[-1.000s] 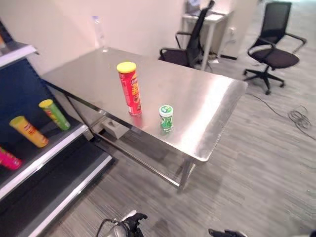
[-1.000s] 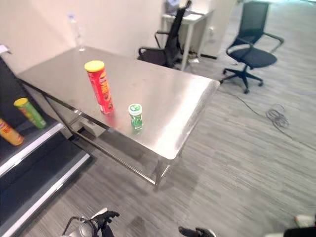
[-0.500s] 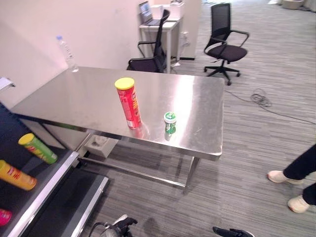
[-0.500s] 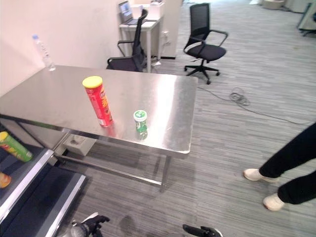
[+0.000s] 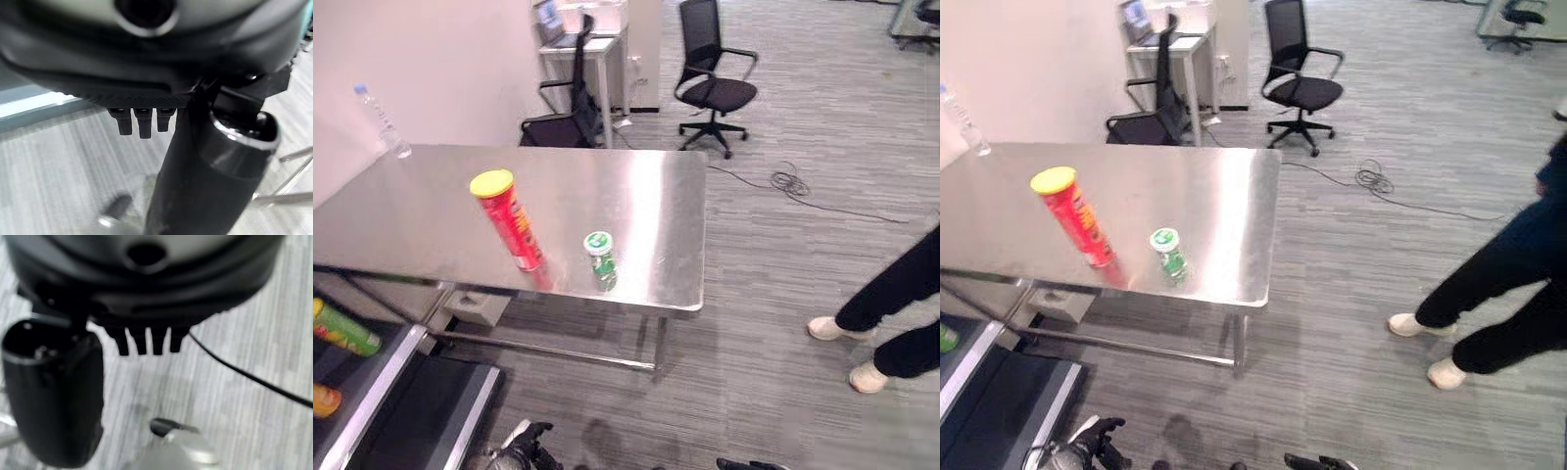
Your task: Put the goods on the table back onto the shelves and tidy them up.
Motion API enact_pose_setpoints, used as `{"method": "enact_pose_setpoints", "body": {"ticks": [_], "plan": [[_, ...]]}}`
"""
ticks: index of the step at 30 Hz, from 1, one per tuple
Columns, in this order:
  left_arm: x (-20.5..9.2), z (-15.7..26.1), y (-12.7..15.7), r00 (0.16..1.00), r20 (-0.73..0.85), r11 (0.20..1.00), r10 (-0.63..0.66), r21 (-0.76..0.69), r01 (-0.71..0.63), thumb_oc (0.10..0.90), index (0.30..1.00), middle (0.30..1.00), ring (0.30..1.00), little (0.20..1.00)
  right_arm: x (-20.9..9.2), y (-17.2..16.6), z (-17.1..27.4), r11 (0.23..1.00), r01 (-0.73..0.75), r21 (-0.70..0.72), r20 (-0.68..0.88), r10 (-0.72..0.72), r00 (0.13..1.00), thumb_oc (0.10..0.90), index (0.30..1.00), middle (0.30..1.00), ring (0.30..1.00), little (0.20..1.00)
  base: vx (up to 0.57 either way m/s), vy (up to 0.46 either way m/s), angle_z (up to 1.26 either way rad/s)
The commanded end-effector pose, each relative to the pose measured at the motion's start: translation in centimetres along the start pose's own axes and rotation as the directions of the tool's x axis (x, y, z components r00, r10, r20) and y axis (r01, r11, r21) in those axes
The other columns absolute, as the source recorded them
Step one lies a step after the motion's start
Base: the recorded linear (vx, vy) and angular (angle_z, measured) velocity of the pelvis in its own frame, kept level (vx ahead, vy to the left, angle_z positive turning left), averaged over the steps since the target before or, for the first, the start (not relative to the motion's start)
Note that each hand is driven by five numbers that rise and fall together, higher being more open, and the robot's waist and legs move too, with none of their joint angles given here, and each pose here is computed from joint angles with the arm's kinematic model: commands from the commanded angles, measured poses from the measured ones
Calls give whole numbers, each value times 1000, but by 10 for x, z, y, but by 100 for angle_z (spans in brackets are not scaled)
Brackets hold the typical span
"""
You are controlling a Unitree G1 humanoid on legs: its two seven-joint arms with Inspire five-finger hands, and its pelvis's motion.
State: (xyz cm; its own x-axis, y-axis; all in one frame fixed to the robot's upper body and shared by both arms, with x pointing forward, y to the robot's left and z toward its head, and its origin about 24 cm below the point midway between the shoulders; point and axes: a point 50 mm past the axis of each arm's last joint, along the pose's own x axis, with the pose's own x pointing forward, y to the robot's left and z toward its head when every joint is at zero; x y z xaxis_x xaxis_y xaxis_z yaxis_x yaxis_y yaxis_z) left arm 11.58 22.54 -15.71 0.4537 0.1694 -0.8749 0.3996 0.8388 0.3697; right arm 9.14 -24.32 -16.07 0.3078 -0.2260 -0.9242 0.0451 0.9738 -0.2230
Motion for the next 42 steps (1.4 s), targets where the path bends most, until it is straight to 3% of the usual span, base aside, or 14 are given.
{"method": "enact_pose_setpoints", "body": {"ticks": [1,6,9,14,20,22,24,25,28,29,34,36,40,42], "plan": [[4,34,-5,993,116,993,-21,121,7,800,900,900,900,900,0,-17,17,998,55,35,73,-57,996,800,900,900,900,900,161,470,-49],[3,69,-30,963,219,939,-159,334,79,800,900,900,900,900,-6,-69,15,950,232,208,45,-246,968,800,900,900,900,900,188,545,-17],[2,62,-37,962,190,925,-197,360,119,800,900,900,900,900,-7,-69,12,919,224,325,46,-252,967,800,900,900,900,900,121,478,-5],[6,69,-11,974,185,929,-132,367,56,800,900,900,900,900,-8,-80,16,930,270,249,16,-283,959,800,900,900,900,900,33,320,-7],[6,85,2,959,251,914,-130,406,18,800,900,900,900,900,-22,-108,73,898,325,297,258,-404,878,800,900,900,900,900,-39,219,-38],[3,76,0,957,261,933,-123,360,22,800,900,900,900,900,-76,-150,108,770,527,359,498,-636,590,800,900,900,900,900,-18,262,-31],[3,70,0,960,253,940,-120,341,28,800,900,900,900,900,-83,-160,99,716,586,378,475,-694,541,800,900,900,900,900,60,57,-4],[3,65,-3,963,242,951,-114,306,36,800,900,900,900,900,-102,-176,103,609,663,436,466,-783,412,800,900,900,900,900,73,27,10],[3,65,-2,965,242,947,-104,321,22,800,900,900,900,900,-117,-188,99,523,702,484,441,-838,321,800,900,900,900,900,21,-80,-11],[3,60,-1,969,229,952,-94,306,20,800,900,900,900,900,-136,-199,106,448,730,517,454,-866,210,800,900,900,900,900,40,-30,-13],[3,56,-5,975,200,959,-94,280,35,800,900,900,900,900,-159,-206,109,350,739,575,439,-895,82,800,900,900,900,900,38,-54,-23],[3,51,-9,978,184,957,-102,287,46,800,900,900,900,900,-184,-206,125,290,726,624,476,-878,-58,800,900,900,900,900,37,-31,-10],[3,51,-7,978,190,965,-83,262,31,800,900,900,900,900,-215,-189,152,355,620,700,572,-799,-188,800,900,900,900,900,14,-10,3],[3,46,-6,980,189,973,-64,228,20,800,900,900,900,900,-245,-165,175,474,554,685,695,-653,-300,800,900,900,900,900,-19,-2,1]]}}
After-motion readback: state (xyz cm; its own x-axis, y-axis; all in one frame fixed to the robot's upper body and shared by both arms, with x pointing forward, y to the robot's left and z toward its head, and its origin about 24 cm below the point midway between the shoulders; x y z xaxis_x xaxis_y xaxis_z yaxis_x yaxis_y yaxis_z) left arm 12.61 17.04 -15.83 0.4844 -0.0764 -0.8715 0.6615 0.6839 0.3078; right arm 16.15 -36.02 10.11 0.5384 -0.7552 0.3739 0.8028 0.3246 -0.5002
